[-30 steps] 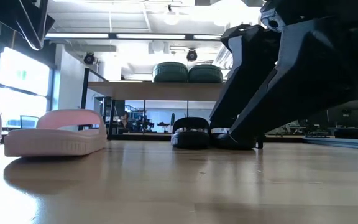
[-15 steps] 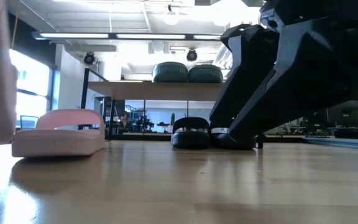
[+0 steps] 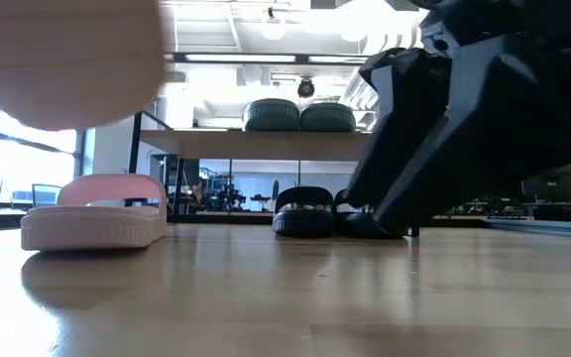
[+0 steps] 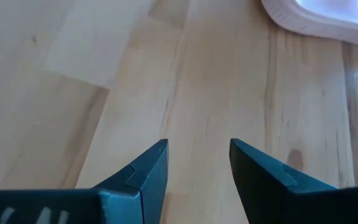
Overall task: Pick and place slides into the shelf
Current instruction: Adjust the pink slippers
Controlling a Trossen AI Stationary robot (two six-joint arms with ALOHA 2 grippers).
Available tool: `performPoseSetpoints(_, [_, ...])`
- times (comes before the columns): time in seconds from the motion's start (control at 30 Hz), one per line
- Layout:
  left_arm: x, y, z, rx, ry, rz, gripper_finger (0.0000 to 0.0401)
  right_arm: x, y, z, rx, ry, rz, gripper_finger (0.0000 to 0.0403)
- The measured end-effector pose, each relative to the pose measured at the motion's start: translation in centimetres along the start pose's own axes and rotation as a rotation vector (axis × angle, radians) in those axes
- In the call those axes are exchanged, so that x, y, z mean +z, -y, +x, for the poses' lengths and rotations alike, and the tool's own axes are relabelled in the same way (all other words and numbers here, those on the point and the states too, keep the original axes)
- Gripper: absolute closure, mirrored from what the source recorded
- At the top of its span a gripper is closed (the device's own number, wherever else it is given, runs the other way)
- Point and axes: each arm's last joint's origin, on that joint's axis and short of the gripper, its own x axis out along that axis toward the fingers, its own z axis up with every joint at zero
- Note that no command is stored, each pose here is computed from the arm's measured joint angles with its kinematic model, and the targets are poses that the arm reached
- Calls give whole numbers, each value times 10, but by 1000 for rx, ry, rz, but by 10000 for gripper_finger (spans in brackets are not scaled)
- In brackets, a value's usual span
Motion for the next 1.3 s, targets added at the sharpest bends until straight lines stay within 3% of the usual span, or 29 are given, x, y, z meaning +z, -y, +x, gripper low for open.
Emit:
performPoseSetpoints(0.17, [18,-7,0,69,165,84,398,-5,-8,-5,-15,-17,-35,240])
performPoseSetpoints(0.3, [36,-11,14,146,211,141,397,-9,-17,-10,-45,-23,-69,240])
performPoseSetpoints(0.67, [66,0,106,338,48,178,399,-24,-35,-24,-97,-73,-4,240])
performPoseSetpoints(1.0, [58,-11,164,497,-69,263,396,-37,-50,-37,-163,-88,18,240])
performPoseSetpoints(1.3, [49,-19,184,622,25,344,391,-38,-54,-42,-244,-30,-2,240])
